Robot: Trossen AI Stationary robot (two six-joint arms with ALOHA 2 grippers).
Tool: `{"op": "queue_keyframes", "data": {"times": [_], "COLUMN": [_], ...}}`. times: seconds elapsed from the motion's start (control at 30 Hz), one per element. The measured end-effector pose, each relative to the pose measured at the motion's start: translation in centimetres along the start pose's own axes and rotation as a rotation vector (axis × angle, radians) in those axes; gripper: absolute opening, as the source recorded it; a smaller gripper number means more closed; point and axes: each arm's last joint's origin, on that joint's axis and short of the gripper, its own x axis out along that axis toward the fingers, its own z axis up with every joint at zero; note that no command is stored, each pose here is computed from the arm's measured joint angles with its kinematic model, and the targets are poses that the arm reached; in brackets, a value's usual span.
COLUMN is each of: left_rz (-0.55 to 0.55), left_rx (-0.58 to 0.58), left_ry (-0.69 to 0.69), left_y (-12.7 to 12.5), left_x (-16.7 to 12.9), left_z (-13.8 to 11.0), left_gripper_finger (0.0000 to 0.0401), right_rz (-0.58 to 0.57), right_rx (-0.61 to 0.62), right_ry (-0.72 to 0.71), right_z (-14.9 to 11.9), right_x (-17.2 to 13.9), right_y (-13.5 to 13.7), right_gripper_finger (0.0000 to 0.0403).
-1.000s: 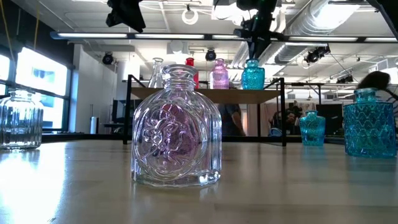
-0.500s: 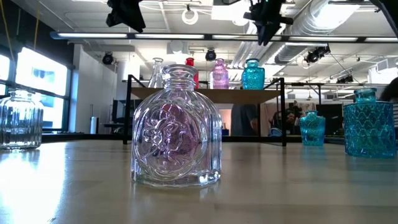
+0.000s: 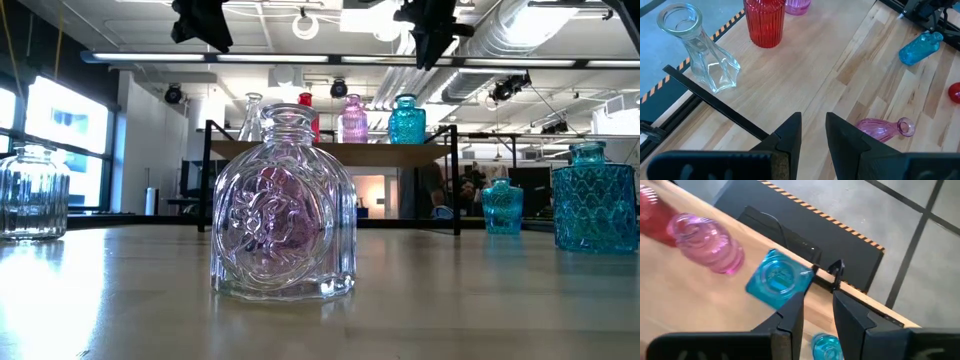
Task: Sort vases onto shelf
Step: Put the top blue vase on the shelf aligned with the other blue vase
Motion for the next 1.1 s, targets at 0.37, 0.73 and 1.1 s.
{"op": "queue_keyframes", "data": {"times": [0.37,0.73,1.1], "left_rz": [0.004,0.008,0.008], "left_rx": [0.021,0.03,-0.021], "left_ry": [0.036,0.065,0.057], "left_y": [0.0,0.1,0.1], "left_x": [0.0,0.0,0.0], "left_z": [-0.3,-0.6,-0.5], "left_gripper_finger": [0.0081,0.0081,0.0081], "right_rz": [0.04,0.035,0.012], "right_rx": [0.05,0.144,0.154], "right_ry": [-0.049,-0.106,-0.021], "right_z": [-1.0,-4.1,-12.2], "right_x": [-2.4,-6.3,-6.0], "right_y": [0.3,-3.4,-5.3], "right_gripper_finger": [0.016,0.0165,0.0165]}}
